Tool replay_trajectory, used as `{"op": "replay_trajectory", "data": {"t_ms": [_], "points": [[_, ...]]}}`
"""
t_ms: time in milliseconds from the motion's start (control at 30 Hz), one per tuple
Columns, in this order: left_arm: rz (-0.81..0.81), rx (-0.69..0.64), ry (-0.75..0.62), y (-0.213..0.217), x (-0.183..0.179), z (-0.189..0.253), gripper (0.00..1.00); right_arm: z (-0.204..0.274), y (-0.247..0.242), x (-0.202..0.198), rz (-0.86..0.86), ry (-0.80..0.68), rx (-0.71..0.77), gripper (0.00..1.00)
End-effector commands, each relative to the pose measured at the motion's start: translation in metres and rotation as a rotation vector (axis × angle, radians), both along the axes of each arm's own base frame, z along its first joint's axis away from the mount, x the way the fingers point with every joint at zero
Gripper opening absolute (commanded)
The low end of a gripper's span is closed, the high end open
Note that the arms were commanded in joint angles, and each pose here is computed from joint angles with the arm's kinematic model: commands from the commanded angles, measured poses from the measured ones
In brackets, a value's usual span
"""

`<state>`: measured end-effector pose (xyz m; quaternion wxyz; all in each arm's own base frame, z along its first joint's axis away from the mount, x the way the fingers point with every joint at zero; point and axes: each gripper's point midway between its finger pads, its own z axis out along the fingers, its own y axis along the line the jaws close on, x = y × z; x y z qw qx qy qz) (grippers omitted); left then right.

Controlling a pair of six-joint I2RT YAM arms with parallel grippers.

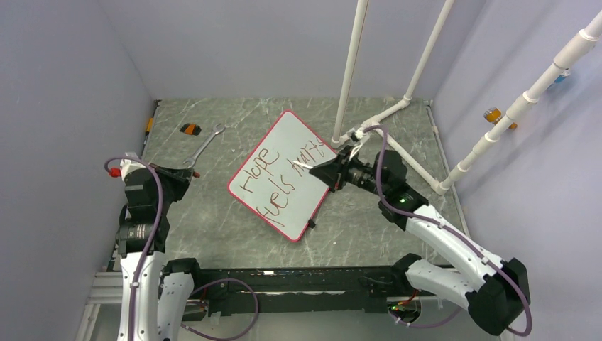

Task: Write a sentence on the whiteboard
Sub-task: Insert the whiteboard marker without the cap into the pen cap.

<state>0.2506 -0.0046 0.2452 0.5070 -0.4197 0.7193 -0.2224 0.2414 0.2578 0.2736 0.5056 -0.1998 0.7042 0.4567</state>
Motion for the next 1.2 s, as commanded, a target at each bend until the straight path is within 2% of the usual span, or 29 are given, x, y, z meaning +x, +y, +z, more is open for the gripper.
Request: {"op": "replay_trajectory", "data": {"t_ms": [0,333,533,967,1167], "points": [[-0.119,-0.133,-0.119,-0.029,0.013,0.03,0.0,0.043,0.031,-0.003,0.044,-0.147,0.075,0.0],[-0.196,-0.336,-0.138,-0.054,0.027,0.025,0.0,0.069,0.086,-0.008,0.101,-0.228,0.128,0.0],[-0.234,-0.382,-0.181,-0.068,0.028,0.041,0.0,0.068,0.114,-0.002,0.12,-0.223,0.134,0.0],[-0.315,-0.528,-0.197,-0.102,0.036,0.067,0.0,0.066,0.134,-0.002,0.144,-0.231,0.134,0.0],[-0.336,-0.588,-0.161,-0.112,0.037,0.062,0.0,0.06,0.133,-0.004,0.155,-0.243,0.112,0.0]]}}
